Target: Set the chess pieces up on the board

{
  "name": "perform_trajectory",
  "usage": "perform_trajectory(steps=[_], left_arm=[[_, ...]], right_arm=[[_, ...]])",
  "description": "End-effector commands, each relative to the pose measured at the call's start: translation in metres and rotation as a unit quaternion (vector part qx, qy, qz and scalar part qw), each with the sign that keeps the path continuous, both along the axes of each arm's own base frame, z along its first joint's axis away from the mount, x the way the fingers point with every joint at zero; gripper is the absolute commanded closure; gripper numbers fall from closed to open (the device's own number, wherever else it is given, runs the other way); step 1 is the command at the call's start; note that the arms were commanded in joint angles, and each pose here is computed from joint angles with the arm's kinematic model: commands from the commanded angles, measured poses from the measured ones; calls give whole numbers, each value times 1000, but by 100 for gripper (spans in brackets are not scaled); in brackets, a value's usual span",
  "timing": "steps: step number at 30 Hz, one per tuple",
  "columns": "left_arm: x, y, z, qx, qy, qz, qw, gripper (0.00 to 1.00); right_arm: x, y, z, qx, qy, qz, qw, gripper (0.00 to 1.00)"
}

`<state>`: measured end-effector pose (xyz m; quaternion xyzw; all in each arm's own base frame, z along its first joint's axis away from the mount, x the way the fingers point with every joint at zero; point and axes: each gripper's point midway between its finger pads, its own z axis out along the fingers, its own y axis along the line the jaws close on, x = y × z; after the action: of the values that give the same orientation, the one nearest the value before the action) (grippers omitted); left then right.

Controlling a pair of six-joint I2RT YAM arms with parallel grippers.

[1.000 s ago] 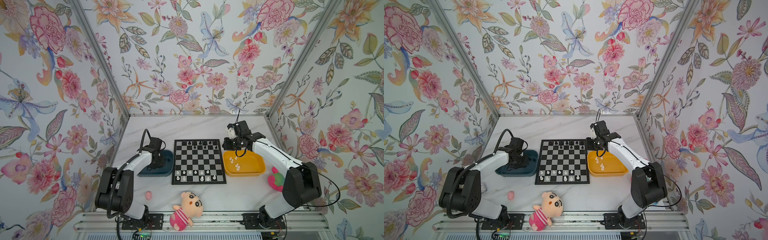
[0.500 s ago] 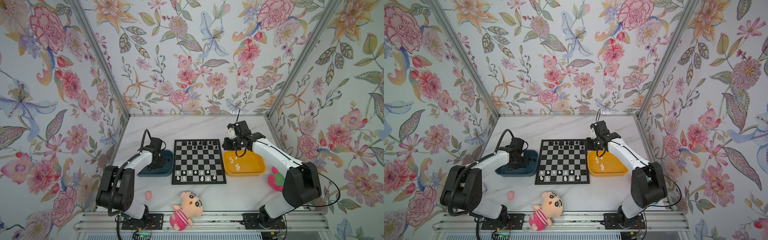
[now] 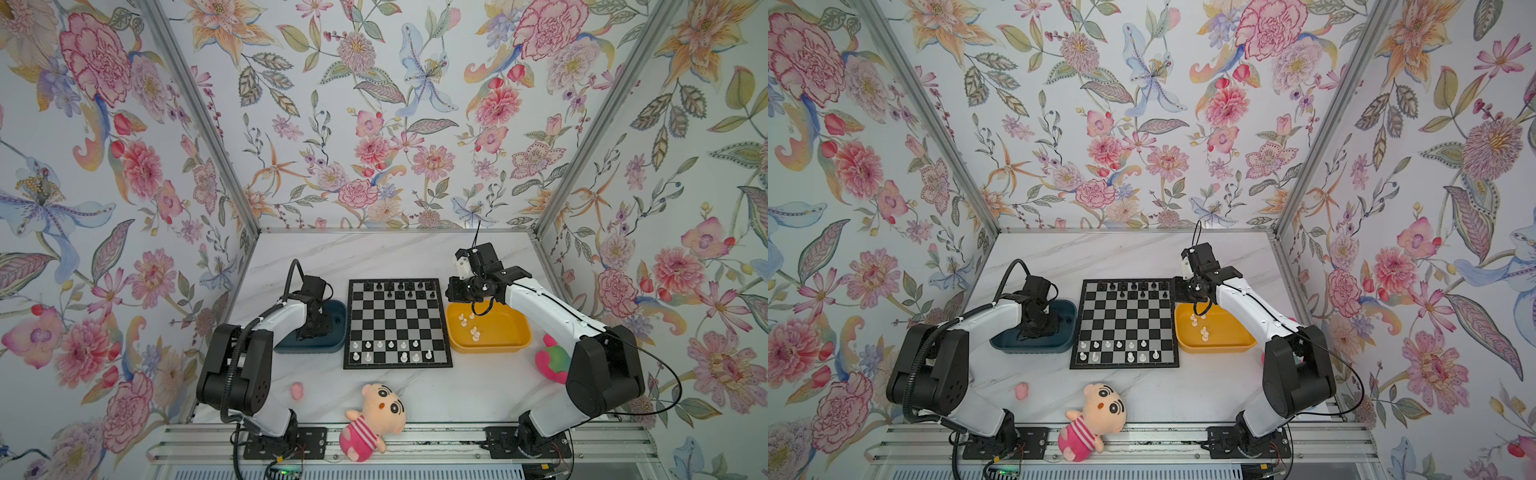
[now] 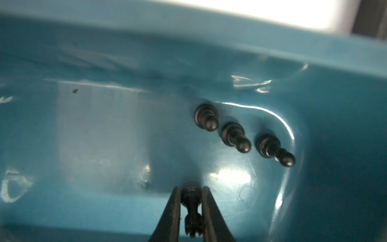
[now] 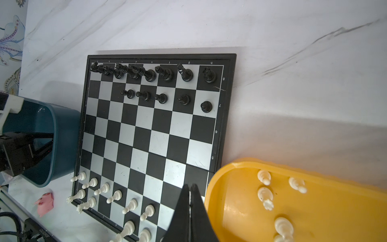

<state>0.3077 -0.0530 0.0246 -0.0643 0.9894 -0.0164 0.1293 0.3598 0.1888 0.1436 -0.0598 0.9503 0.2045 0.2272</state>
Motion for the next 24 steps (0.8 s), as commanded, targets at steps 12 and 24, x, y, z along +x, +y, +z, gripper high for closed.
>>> perform_trajectory(steps=[12, 24], left_arm=[[9, 3, 13, 4, -11, -3, 1000, 95], [17, 8, 50, 19, -39, -9, 999, 100]], right_arm=[[0, -5, 5, 2, -9, -9, 1000, 93], [-1, -5, 4, 3, -7, -8, 1000, 93]])
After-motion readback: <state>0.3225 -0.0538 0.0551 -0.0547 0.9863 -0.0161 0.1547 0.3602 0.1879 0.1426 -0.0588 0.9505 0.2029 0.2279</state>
